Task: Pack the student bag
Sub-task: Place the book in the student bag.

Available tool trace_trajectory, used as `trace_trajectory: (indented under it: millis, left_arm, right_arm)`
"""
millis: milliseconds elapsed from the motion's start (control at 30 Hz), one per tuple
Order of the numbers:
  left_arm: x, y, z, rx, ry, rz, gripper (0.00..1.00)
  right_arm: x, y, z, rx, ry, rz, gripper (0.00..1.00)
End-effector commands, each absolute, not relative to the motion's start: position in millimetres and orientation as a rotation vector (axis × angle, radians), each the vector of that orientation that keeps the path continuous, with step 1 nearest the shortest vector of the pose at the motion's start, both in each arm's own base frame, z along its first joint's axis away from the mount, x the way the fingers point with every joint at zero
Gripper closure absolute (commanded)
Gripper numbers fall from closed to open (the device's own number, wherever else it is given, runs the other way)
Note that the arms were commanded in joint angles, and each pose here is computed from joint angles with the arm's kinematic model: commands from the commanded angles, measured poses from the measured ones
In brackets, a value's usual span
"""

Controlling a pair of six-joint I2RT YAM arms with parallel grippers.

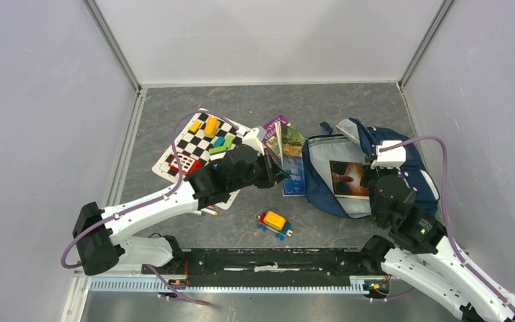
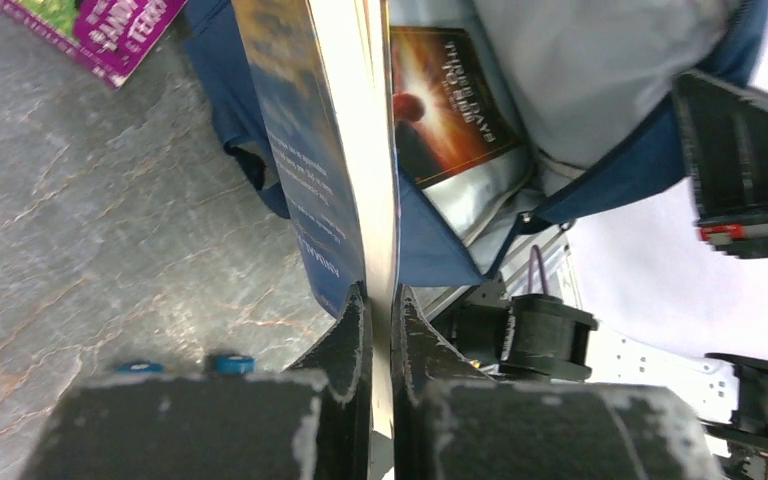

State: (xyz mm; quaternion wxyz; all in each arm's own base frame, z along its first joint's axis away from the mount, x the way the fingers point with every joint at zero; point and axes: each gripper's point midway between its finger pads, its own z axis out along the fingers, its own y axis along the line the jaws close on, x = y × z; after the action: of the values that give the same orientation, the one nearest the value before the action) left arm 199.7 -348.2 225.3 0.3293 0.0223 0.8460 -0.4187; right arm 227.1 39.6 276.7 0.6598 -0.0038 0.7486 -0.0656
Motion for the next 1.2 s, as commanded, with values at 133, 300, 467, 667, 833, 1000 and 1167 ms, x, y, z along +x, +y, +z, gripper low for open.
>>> trace_trajectory:
  millis: [133, 300, 467, 667, 833, 1000, 1167]
  left_arm:
    - [195, -363, 336, -0.005, 1.918, -1.326, 0.98]
    - [193, -365, 350, -0.027, 1.873, -1.364, 0.98]
    - [195, -382, 332, -0.061, 1.903, -1.418, 0.98]
    - [192, -410, 286, -0.108, 2.006, -1.501, 0.98]
    - [193, -413, 245, -0.155, 2.092, -1.461, 0.98]
    - [186, -429, 207, -0.171, 2.193, -1.464, 0.98]
    - [184, -455, 195, -0.122, 2.233, -1.460, 0.98]
  right_arm:
    - [227, 38, 323, 0.114, 1.573, -0.040, 1.00]
    - [229, 40, 323, 0.112, 1.574, -0.039, 1.00]
    - [230, 42, 324, 0.113, 1.571, -0.035, 1.00]
    - [231, 43, 327, 0.110, 1.567, -0.032, 1.00]
    - [231, 44, 327, 0.111, 1.566, -0.029, 1.00]
    - [233, 47, 325, 0.105, 1.568, -0.026, 1.00]
    - [234, 49, 325, 0.091, 1.572, -0.030, 1.00]
